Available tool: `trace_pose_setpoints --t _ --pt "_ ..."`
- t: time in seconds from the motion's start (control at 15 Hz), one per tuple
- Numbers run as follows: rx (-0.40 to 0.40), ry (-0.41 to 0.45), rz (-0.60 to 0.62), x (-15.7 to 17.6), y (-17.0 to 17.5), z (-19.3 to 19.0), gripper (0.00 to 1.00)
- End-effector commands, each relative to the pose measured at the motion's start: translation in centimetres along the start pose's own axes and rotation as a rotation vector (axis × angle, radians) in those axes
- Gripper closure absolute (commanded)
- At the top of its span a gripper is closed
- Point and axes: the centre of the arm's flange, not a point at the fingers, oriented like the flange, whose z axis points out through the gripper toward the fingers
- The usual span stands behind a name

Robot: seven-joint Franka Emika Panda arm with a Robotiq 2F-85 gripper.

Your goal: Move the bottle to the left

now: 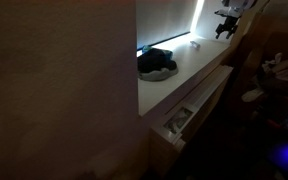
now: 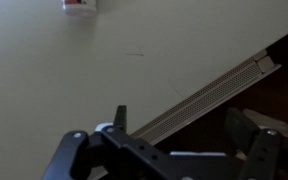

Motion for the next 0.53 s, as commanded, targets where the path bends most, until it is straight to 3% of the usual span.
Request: trace_pose_setpoints --t 0.0,0.13,0.27,0.33,0.47 --pt "-0.111 -0.135 0.098 0.9 5.2 -7.4 0.0" --pt "-0.17 -0.233 0.148 0.0 7.6 -11.0 0.0" --pt "-0.208 -0.35 0.197 -0.1 8.0 -13.3 0.0" --pt "-0.189 -0.283 0.136 -0.3 6.6 -11.3 0.0" --pt "-0.202 -0.333 0.154 -0.2 7.3 -12.8 0.0"
